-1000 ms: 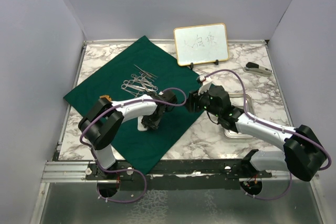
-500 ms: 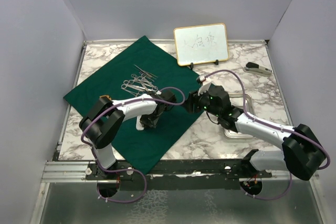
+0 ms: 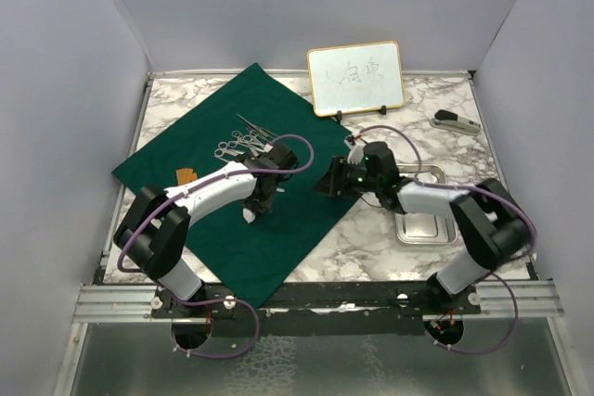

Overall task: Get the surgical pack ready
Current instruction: Pick up the medical item from the surgical kit.

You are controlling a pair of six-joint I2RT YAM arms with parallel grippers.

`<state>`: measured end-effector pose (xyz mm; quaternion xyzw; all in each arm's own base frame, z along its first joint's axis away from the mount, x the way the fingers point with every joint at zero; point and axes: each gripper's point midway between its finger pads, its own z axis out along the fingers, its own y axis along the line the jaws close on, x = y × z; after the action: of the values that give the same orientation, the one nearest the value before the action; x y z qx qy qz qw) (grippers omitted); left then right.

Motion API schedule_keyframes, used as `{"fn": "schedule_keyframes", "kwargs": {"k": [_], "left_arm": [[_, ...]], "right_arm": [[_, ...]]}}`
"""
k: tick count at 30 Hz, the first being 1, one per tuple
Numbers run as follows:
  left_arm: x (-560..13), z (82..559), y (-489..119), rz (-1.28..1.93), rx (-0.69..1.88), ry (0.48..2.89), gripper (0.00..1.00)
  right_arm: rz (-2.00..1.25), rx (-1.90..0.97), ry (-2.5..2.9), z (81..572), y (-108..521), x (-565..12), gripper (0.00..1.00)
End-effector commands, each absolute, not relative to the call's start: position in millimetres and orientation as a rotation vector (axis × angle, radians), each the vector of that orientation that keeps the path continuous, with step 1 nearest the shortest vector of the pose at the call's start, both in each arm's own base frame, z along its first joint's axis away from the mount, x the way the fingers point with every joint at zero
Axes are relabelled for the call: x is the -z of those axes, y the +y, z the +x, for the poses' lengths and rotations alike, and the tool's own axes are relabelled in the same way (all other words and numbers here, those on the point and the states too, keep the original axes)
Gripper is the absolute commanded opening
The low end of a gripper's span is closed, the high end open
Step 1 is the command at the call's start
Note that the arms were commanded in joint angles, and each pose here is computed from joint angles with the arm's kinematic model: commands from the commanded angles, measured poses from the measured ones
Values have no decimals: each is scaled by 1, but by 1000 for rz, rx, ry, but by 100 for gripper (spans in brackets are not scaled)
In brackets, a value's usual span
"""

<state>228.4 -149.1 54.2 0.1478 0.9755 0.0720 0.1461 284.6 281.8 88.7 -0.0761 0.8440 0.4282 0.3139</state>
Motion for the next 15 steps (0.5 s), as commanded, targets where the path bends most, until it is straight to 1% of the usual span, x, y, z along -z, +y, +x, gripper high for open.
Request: {"fn": "schedule_keyframes", "kwargs": {"k": [1, 6, 11, 15], "left_arm": [[-56, 226, -155, 424, -115, 2813, 0], [-55, 223, -156, 447, -88, 2828, 0], [-53, 218, -153, 452, -87, 2840, 0], [-52, 216, -149, 446, -103, 2845, 0]], "right_arm": [[-272, -1583, 2297, 262, 345, -97, 64], [-148, -1754, 2437, 254, 388, -81, 64], [49, -1729, 2515, 262, 409, -69, 64], [120, -1659, 2615, 261, 424, -49, 64]]}}
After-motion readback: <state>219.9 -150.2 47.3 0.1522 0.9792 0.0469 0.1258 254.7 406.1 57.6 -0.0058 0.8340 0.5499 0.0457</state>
